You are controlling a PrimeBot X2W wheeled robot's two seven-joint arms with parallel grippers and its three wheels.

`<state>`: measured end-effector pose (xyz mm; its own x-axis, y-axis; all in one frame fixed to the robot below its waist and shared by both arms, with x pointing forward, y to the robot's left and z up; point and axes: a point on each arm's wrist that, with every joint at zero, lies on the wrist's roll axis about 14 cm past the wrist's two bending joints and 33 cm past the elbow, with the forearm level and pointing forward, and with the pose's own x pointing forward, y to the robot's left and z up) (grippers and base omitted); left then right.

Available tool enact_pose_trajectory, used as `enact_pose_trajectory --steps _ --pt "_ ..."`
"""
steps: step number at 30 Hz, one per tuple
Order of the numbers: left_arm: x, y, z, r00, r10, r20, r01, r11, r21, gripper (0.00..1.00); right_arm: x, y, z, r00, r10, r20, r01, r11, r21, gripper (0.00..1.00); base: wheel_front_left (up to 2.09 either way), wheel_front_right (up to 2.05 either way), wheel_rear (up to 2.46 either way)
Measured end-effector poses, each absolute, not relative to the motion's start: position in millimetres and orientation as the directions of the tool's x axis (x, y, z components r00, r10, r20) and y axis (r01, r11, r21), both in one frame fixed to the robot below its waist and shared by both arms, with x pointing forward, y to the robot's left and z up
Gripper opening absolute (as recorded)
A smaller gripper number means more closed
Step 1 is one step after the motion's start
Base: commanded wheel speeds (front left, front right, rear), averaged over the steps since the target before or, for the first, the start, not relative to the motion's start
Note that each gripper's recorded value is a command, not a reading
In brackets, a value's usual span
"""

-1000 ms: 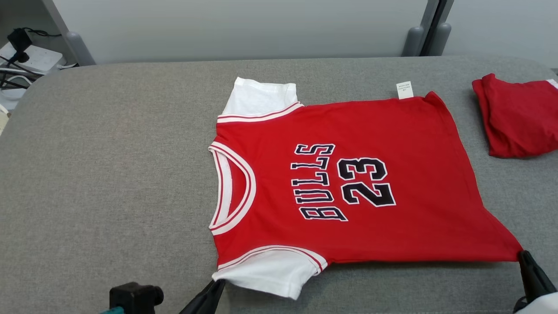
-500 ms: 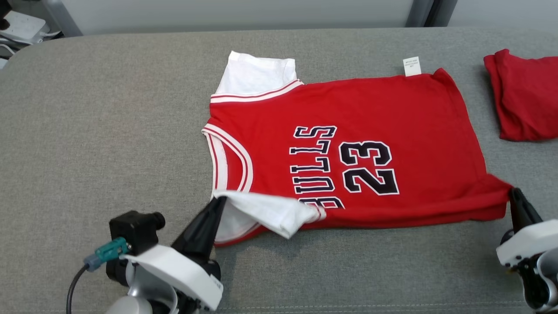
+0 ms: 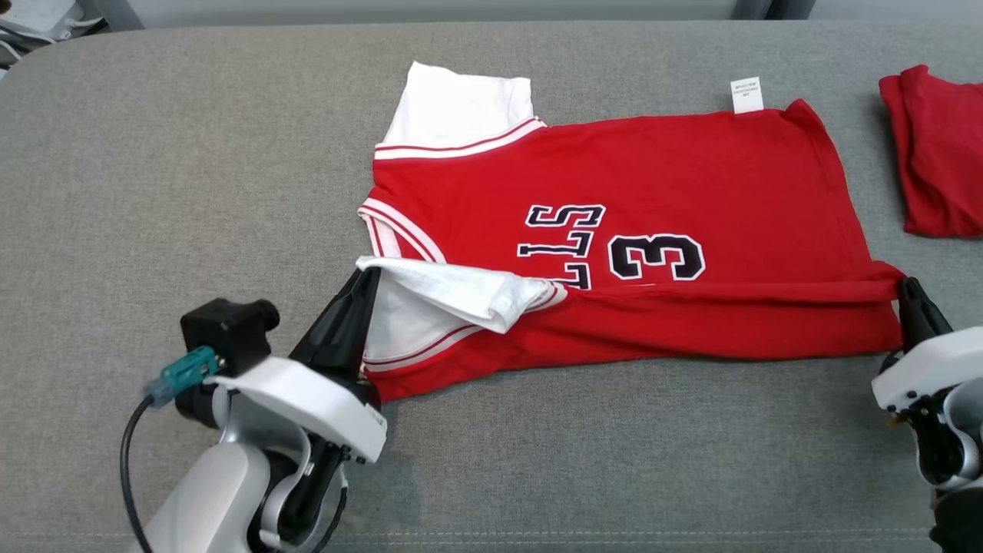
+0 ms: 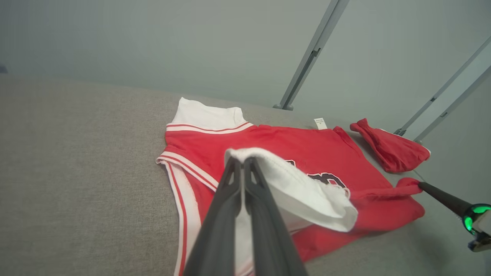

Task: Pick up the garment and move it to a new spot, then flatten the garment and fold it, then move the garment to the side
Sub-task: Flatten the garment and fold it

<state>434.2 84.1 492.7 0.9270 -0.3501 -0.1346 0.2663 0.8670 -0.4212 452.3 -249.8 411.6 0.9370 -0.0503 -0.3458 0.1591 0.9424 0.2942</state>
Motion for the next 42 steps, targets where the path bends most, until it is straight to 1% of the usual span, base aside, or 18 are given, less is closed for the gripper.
enact_pose_trajectory --steps 7,16,20,26,27,28,29,30,35,37,39,42 --pt "457.7 73.3 476.0 0.922 -0.359 -0.145 0.276 0.872 -0.405 0.0 470.6 -238.6 398.5 0.918 -0.042 -0.393 0.166 0.944 0.287 0.0 0.0 0.0 0.0" --pt "476.6 70.4 459.9 0.925 -0.349 -0.151 0.28 0.893 -0.352 0.0 486.6 -235.6 393.7 0.919 -0.053 -0.391 0.158 0.957 0.242 0.0 0.0 0.0 0.0" --pt "484.4 76.4 451.6 0.931 -0.329 -0.159 0.272 0.914 -0.3 0.0 494.5 -238.7 395.5 0.929 -0.068 -0.363 0.154 0.965 0.214 0.0 0.0 0.0 0.0" --pt "485.8 71.7 437.0 0.923 -0.336 -0.188 0.275 0.917 -0.291 0.0 492.9 -238.6 382.4 0.914 -0.074 -0.398 0.161 0.969 0.188 0.0 0.0 0.0 0.0" --pt "484.9 70.7 434.1 0.922 -0.336 -0.194 0.273 0.917 -0.291 0.19 492.1 -238.1 380.7 0.912 -0.075 -0.403 0.162 0.969 0.187 0.0 0.0 0.0 0.0" --pt "482.9 69.6 427.6 0.917 -0.338 -0.214 0.27 0.917 -0.292 0.5 491.2 -236.9 379.6 0.911 -0.076 -0.404 0.165 0.968 0.189 0.34 0.0 0.0 0.0" --pt "483.2 70.2 426.3 0.917 -0.334 -0.217 0.266 0.919 -0.289 1.0 490.9 -236.5 380.0 0.911 -0.077 -0.405 0.166 0.967 0.191 0.64 0.0 0.0 0.0" --pt "484.3 70.4 427.1 0.919 -0.331 -0.214 0.265 0.921 -0.287 1.0 490.7 -236.2 381.1 0.913 -0.078 -0.401 0.167 0.967 0.192 1.0 0.0 0.0 0.0" --pt "487.9 69.5 442.7 0.936 -0.315 -0.161 0.259 0.92 -0.295 1.0 492.5 -237.0 397.7 0.932 -0.081 -0.353 0.157 0.969 0.191 1.0 0.0 0.0 0.0" --pt "489.0 74.2 451.2 0.947 -0.291 -0.134 0.241 0.922 -0.302 1.0 495.8 -239.4 413.6 0.951 -0.087 -0.298 0.149 0.969 0.195 1.0 0.0 0.0 0.0" --pt "485.3 78.1 456.3 0.956 -0.269 -0.116 0.217 0.916 -0.336 1.0 494.6 -243.7 427.0 0.964 -0.097 -0.247 0.148 0.969 0.199 1.0 0.0 0.0 0.0" --pt "464.1 82.6 441.1 0.957 -0.242 -0.163 0.163 0.907 -0.389 1.0 476.4 -249.5 424.5 0.965 -0.113 -0.236 0.163 0.966 0.202 1.0 0.0 0.0 0.0"
